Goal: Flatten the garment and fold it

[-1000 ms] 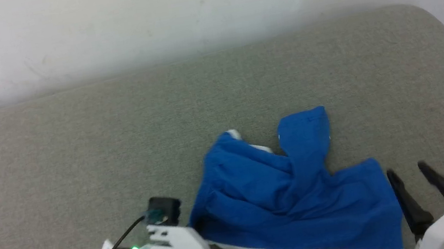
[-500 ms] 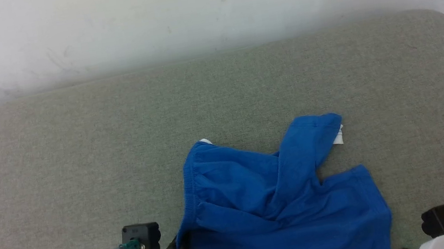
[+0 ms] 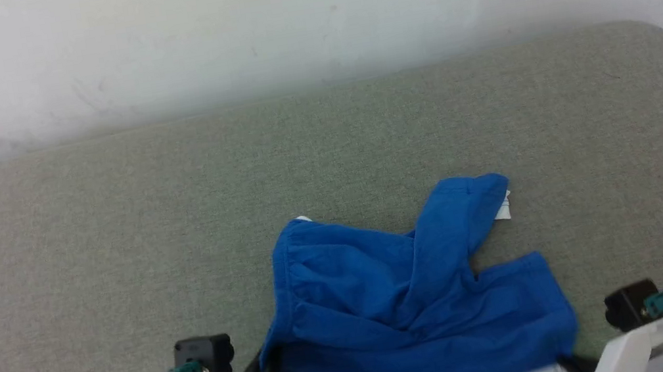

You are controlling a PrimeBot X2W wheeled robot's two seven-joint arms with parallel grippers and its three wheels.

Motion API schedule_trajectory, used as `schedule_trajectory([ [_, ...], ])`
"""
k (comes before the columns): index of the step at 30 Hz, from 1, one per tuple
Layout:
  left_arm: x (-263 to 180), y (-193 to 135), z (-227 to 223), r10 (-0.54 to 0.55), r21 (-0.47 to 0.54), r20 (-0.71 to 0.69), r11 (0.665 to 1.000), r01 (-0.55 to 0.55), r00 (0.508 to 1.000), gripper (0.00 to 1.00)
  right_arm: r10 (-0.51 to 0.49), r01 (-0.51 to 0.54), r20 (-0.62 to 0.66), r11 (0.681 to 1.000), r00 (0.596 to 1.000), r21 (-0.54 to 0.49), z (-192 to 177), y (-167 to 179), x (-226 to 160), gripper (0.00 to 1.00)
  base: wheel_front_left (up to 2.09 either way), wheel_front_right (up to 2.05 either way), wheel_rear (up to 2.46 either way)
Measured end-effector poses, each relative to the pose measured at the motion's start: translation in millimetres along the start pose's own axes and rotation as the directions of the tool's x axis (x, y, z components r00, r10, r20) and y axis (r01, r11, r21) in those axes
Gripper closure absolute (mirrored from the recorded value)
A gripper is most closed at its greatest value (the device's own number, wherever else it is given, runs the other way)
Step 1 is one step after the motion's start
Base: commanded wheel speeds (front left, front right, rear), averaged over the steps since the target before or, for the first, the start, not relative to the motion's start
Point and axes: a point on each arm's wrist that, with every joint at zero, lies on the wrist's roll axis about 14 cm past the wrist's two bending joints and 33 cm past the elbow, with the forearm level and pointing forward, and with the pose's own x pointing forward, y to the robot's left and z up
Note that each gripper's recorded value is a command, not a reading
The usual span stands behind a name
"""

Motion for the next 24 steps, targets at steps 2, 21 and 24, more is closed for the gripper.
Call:
schedule_trajectory([
  [2,-3,-1,13,-0.006,0.011,0.043,1.0,0.006,0.999,1.0,0.008,-0.004,0.104,0.999,0.995,-0.036,26,5,-8,1.0,0.0,0.0,0.0],
  [21,-16,-35,284,-0.195,0.278,0.606,0.96,0.024,0.771,1.0,0.119,0.224,0.885,0.944,0.45,-0.242,330,37,-174,1.0,0.0,0.0,0.0],
  [24,13,-31,309,-0.172,0.249,0.617,0.968,0.017,0.768,1.0,0.124,0.209,0.896,0.95,0.426,-0.231,365,31,-165,1.0,0.0,0.0,0.0],
])
